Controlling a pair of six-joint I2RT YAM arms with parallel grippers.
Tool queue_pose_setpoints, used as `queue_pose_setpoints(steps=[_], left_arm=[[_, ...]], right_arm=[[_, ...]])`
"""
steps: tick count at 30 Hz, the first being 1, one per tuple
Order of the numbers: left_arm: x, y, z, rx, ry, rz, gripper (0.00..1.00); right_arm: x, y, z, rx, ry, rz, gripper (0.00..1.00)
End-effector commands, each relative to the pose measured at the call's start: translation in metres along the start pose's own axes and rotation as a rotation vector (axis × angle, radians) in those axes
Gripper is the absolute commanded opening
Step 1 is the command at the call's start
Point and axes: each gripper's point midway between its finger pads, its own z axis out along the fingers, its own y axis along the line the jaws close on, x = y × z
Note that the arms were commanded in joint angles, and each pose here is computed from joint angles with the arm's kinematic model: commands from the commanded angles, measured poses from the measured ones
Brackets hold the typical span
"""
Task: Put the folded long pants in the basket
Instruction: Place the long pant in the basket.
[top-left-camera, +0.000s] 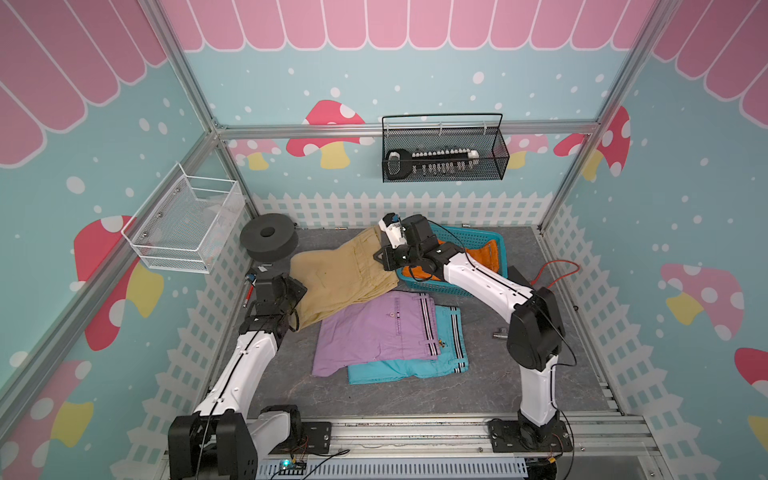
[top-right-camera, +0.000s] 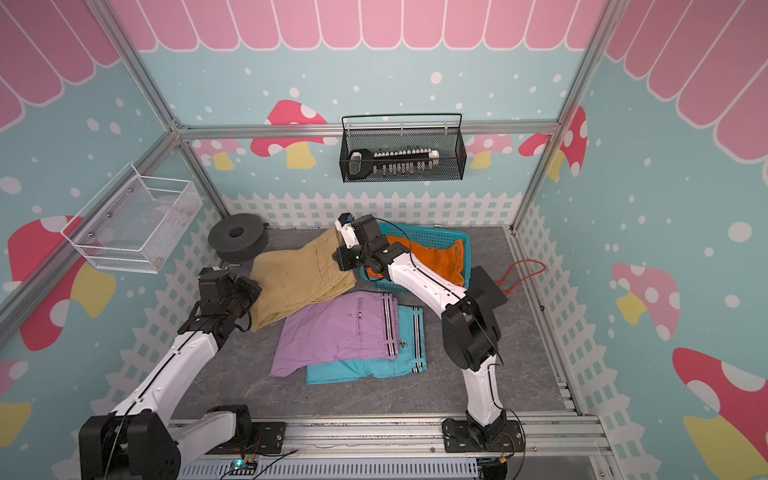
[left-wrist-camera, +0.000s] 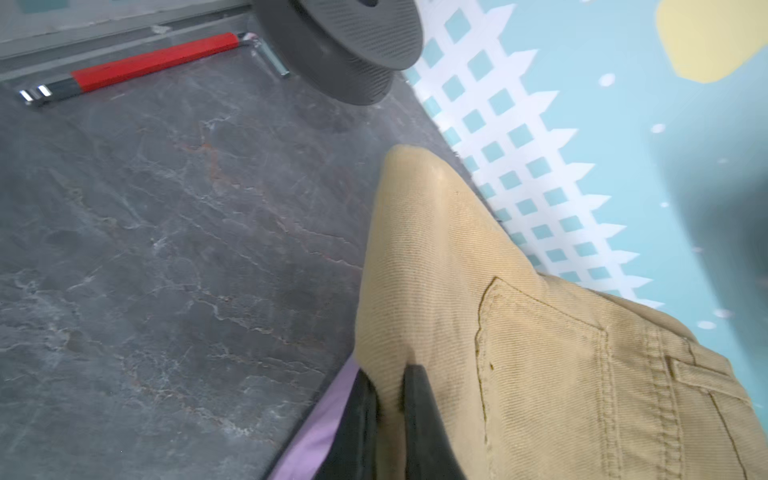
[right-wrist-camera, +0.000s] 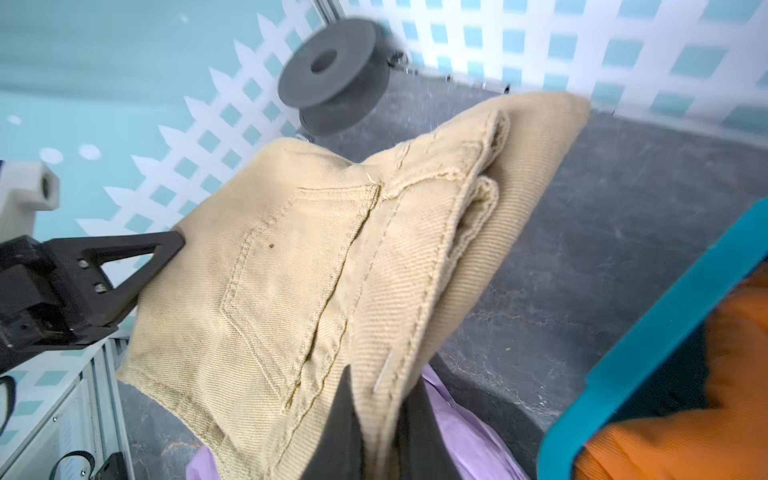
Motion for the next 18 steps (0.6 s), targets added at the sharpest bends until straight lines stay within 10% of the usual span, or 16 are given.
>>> queue_pose_setpoints(steps=[1,9,18], left_arm=[[-0.019,-0.057,-0.014,0.153,0.001,0.033,0.0],[0.04,-0.219,0.014,0.433,0.185,0.259,0.0],[0.111,-0.299,0.075,0.558,0.313,0.391,0.0]], right_arm=[[-0.027,-0.017,-0.049,0.069,-0.085,-0.025,0.0],[-0.026,-0.107,-0.128,0.257,-0.172,0.094,0.0],[0.0,-0.195,-0.185,0.486,-0.25,0.207,0.0]])
